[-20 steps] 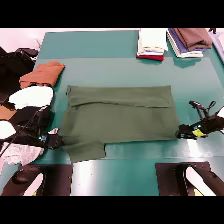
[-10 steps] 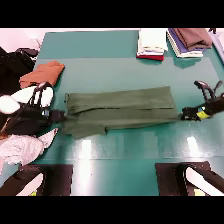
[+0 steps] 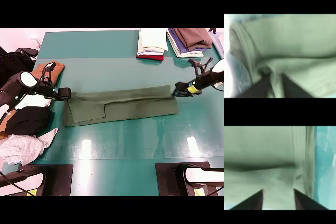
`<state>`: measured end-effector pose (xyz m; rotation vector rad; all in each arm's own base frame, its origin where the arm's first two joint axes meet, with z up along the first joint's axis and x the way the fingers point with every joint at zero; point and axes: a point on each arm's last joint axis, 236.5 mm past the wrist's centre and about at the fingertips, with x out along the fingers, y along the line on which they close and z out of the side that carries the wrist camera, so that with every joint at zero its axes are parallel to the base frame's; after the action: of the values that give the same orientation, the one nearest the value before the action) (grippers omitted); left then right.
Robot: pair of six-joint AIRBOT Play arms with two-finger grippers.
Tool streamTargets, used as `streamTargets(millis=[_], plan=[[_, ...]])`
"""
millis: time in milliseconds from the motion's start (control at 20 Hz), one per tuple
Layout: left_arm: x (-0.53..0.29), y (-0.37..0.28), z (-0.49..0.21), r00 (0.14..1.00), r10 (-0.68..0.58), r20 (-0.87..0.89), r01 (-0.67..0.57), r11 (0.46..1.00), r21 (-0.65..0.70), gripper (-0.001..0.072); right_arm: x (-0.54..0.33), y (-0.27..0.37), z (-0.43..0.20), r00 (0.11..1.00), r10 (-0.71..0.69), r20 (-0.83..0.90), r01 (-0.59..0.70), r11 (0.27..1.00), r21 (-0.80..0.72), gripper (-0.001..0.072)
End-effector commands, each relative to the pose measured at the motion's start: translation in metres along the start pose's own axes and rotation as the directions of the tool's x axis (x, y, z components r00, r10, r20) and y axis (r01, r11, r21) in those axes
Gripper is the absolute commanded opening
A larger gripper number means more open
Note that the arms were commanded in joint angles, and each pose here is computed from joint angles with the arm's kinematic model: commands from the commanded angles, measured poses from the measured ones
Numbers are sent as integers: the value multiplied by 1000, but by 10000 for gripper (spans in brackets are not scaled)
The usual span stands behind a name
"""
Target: Fold the shirts.
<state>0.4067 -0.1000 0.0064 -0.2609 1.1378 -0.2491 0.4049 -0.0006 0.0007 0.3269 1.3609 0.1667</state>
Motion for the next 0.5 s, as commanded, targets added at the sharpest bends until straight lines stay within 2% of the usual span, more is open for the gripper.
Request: streamTargets(millis=[0,150,200,250,300,450], plan=[[1,-1,21,999,0,48,1,1000,-20,485,1,15,40,990,119,68,-120,993,3,450],[-12,-10,28,999,-16,40,16,1000,-4,477,-7,-5,33,989,142,49,-142,990,-8,452],[-12,-13,28,999,-28,39,28,1000,-10,472,-9,-18,27,989,147,29,-147,989,15,502],[-12,-17,26,999,-42,32,43,999,-18,209,-10,-33,21,988,155,7,-155,986,52,531],[-12,-21,26,998,-61,31,62,998,-27,32,-8,-47,12,984,175,-26,-172,980,98,531],[-11,-43,25,993,-117,34,118,992,-33,21,12,-71,-8,954,281,-107,-254,944,213,532]])
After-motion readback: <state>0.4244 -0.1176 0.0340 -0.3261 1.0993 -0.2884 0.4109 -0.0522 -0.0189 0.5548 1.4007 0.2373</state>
